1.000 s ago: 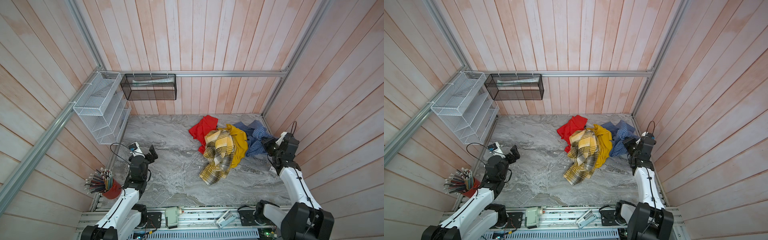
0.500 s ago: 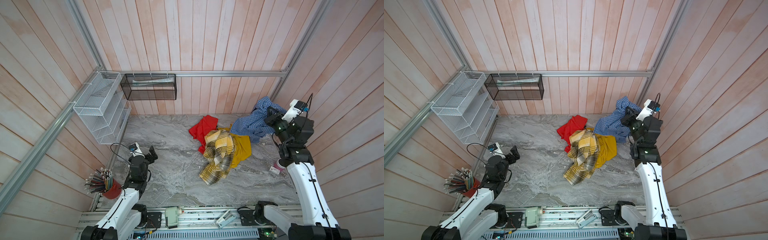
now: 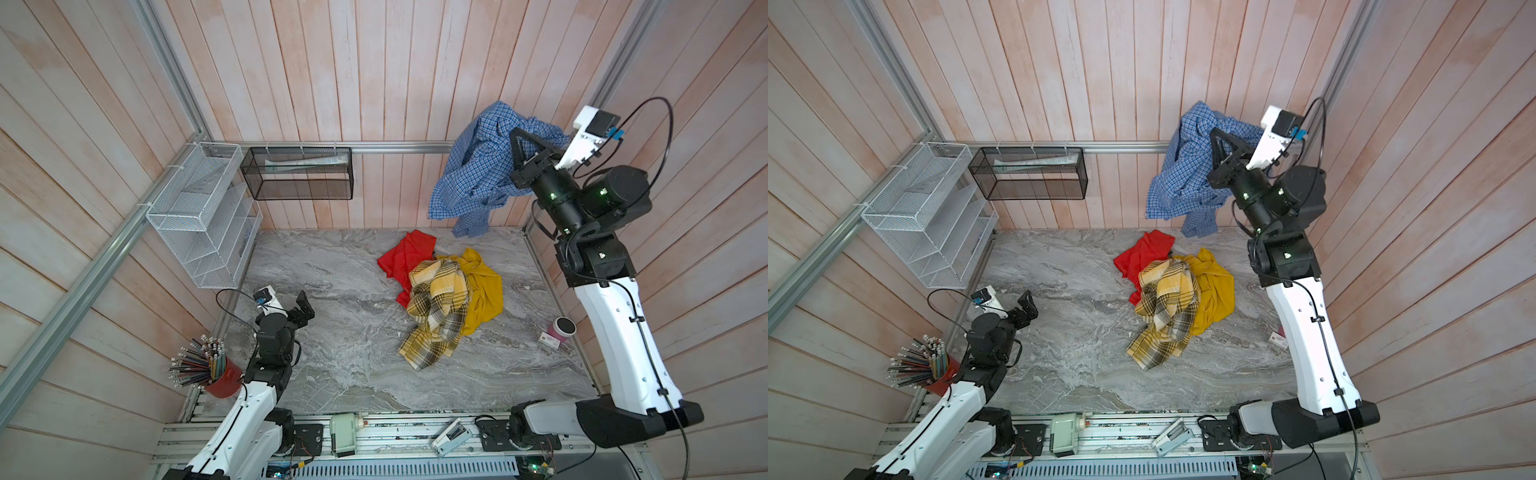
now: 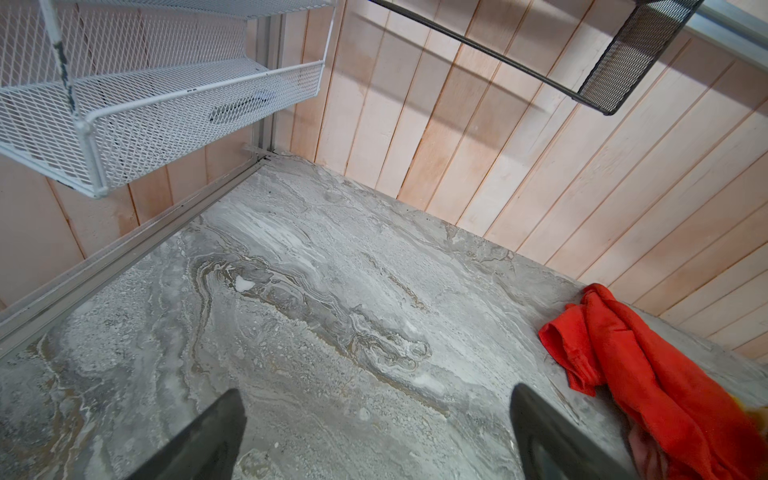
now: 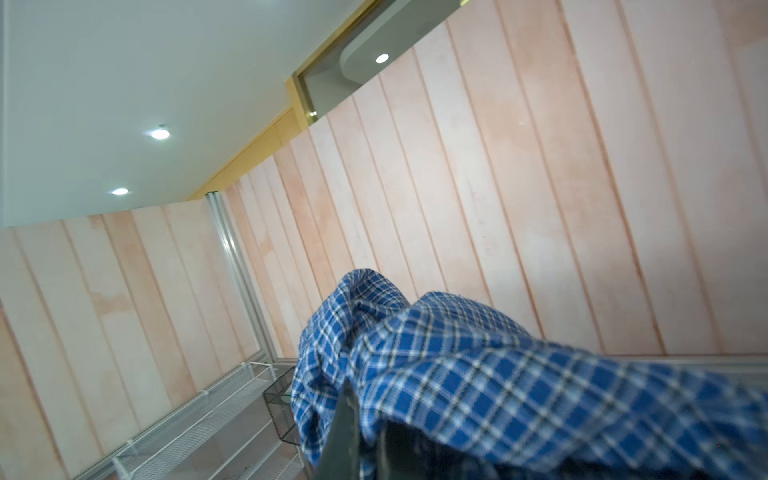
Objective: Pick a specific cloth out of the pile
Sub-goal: 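Lift the blue checked shirt high off the pile with the right gripper, then carry the shirt across toward the left arm and lower it onto the table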
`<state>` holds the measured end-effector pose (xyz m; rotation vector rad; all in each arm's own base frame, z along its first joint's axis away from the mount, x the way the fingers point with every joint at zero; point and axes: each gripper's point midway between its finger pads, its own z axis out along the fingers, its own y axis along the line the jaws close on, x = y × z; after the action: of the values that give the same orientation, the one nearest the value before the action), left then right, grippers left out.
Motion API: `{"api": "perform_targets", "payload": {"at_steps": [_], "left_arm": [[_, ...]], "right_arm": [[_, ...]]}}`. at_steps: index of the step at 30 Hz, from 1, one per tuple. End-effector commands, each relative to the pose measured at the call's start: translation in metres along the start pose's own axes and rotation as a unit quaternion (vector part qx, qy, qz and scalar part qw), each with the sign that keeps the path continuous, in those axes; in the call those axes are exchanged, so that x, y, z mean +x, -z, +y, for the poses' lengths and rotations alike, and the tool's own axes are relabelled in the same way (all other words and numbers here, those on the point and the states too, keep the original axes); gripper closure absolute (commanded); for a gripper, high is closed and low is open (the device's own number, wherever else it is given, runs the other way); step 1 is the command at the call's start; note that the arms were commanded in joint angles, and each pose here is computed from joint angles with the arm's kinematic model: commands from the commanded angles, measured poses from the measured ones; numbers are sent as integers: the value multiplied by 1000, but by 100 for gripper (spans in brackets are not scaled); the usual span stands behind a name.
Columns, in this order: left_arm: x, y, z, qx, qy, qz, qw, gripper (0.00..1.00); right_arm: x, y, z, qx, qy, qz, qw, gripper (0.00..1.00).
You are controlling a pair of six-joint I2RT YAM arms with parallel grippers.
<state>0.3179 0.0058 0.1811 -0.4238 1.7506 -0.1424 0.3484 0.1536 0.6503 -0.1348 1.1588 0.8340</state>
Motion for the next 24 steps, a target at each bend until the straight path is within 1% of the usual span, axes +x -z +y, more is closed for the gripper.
{"api": "perform_targets", "payload": {"at_steps": [1, 3, 6, 10, 13, 15, 18, 21, 24], "left_arm": [[-4, 2, -3, 4, 13, -4, 1000, 0], [-3, 3, 2, -6, 21, -4, 1000, 0], [-1, 5, 17, -49, 42, -5, 998, 0], [-1, 8, 25, -69, 53, -6, 996, 0], [-1, 11, 31, -85, 62, -8, 994, 0], [0, 14, 35, -94, 65, -9, 993, 0], [0, 19, 44, -115, 70, -15, 991, 0], [0, 27, 55, -140, 78, -25, 987, 0], [-1, 34, 60, -147, 84, -35, 985, 0]], "right_arm": [[1, -24, 45, -93, -12, -4, 996, 100], [14, -40, 61, -129, -34, 1, 991, 100], [42, -68, 88, -177, -69, 21, 982, 100], [88, -100, 128, -234, -103, 57, 965, 100], [120, -116, 148, -265, -146, 76, 950, 100], [142, -122, 159, -279, -171, 88, 941, 100], [180, -128, 175, -287, -188, 113, 933, 100], [228, -131, 184, -281, -196, 156, 926, 100], [279, -131, 187, -272, -210, 202, 917, 100]]}}
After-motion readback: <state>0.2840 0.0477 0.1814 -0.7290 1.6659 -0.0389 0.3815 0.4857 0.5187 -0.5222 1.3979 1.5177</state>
